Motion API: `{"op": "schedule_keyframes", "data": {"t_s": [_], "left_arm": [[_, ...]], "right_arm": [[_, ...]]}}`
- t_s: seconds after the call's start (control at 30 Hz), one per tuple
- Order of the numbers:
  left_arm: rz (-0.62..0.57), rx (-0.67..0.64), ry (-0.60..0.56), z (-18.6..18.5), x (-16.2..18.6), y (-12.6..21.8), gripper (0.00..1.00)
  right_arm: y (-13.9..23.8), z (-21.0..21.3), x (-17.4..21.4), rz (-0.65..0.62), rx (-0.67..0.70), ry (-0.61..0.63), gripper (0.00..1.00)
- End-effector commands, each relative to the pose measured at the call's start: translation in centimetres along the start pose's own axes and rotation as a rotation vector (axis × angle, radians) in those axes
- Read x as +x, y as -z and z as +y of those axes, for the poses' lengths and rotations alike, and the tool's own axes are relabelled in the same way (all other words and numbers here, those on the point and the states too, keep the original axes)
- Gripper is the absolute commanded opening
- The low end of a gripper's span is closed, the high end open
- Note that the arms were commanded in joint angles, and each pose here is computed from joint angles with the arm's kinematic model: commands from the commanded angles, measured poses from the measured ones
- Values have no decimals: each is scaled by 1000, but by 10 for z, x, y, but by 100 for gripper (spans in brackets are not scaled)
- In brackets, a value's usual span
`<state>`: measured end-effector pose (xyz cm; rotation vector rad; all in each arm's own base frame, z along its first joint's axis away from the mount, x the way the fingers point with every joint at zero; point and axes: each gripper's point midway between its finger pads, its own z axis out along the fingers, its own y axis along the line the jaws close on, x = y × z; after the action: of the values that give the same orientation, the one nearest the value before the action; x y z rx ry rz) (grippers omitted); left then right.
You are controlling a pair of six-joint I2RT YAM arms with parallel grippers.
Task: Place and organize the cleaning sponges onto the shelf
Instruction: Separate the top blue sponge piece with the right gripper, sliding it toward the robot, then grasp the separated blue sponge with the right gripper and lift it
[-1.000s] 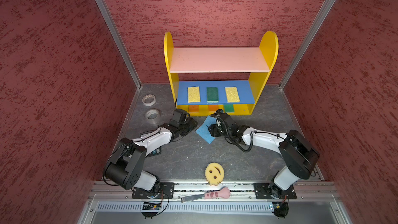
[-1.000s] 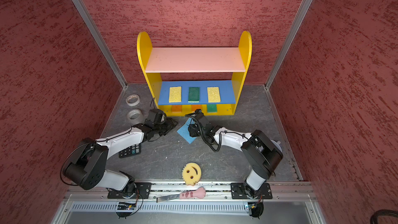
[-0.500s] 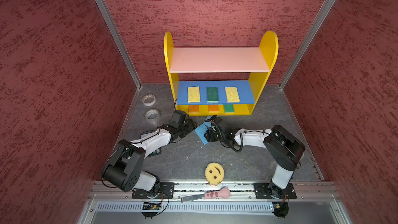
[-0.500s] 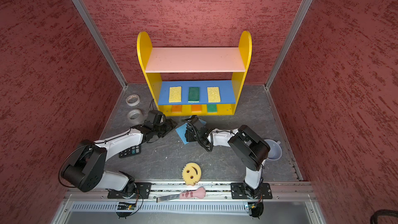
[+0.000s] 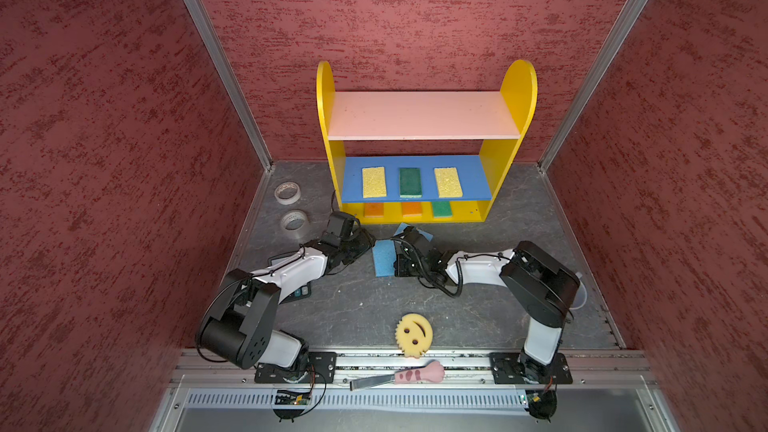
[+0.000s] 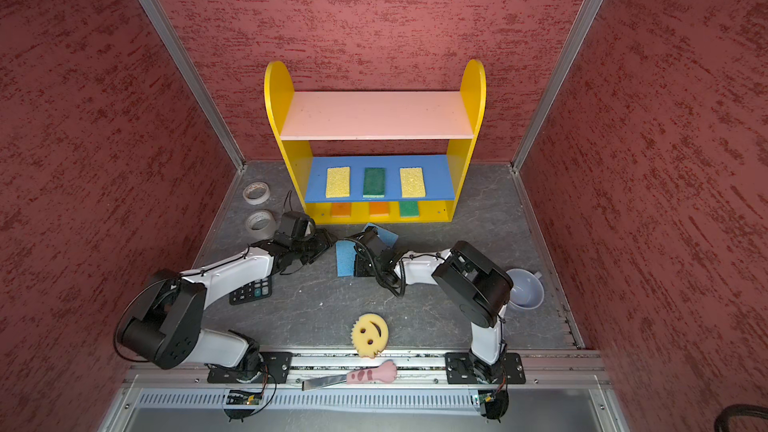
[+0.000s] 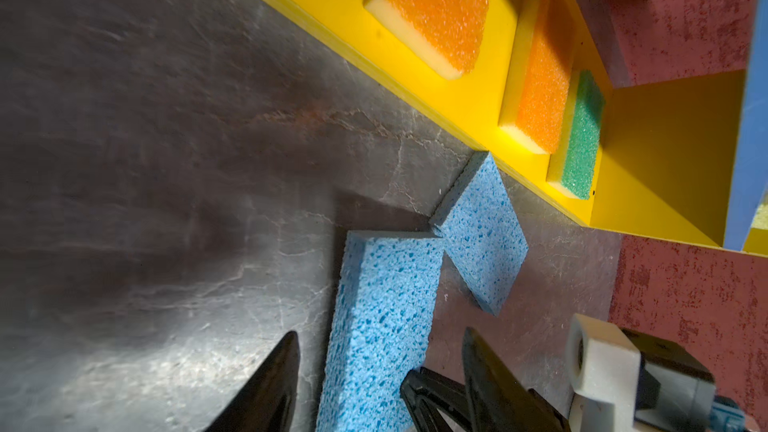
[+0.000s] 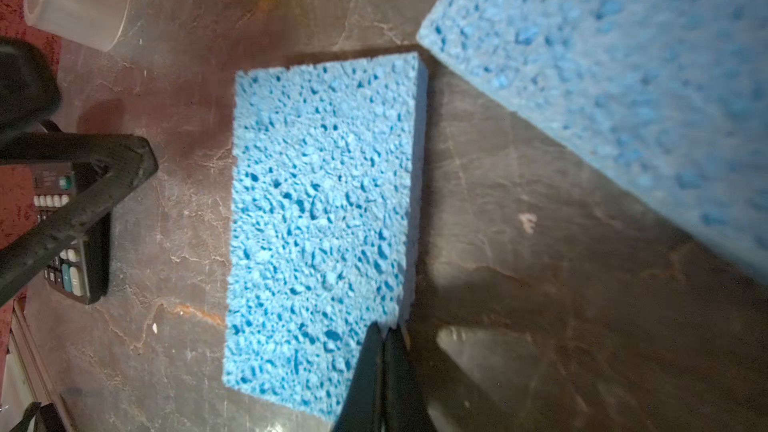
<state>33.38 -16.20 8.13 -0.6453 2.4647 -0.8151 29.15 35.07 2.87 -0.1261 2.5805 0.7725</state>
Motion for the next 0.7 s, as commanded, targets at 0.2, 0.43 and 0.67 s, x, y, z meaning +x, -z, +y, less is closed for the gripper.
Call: {"op": "schedule_keyframes", "data": {"t_s": [0.2,0.43,0.67], "left_arm": [[-291,11,-100,-19,-62,102,61],[-603,20,-152,-34,-93,200,63],[-616,98,-217,-68,-101,227,63]], "right_arm": [[69,54,-73,-181,32,222,0],[146,116,-130,-386,9,368,0],[229,172,-190,-639,-64,428,0]]}}
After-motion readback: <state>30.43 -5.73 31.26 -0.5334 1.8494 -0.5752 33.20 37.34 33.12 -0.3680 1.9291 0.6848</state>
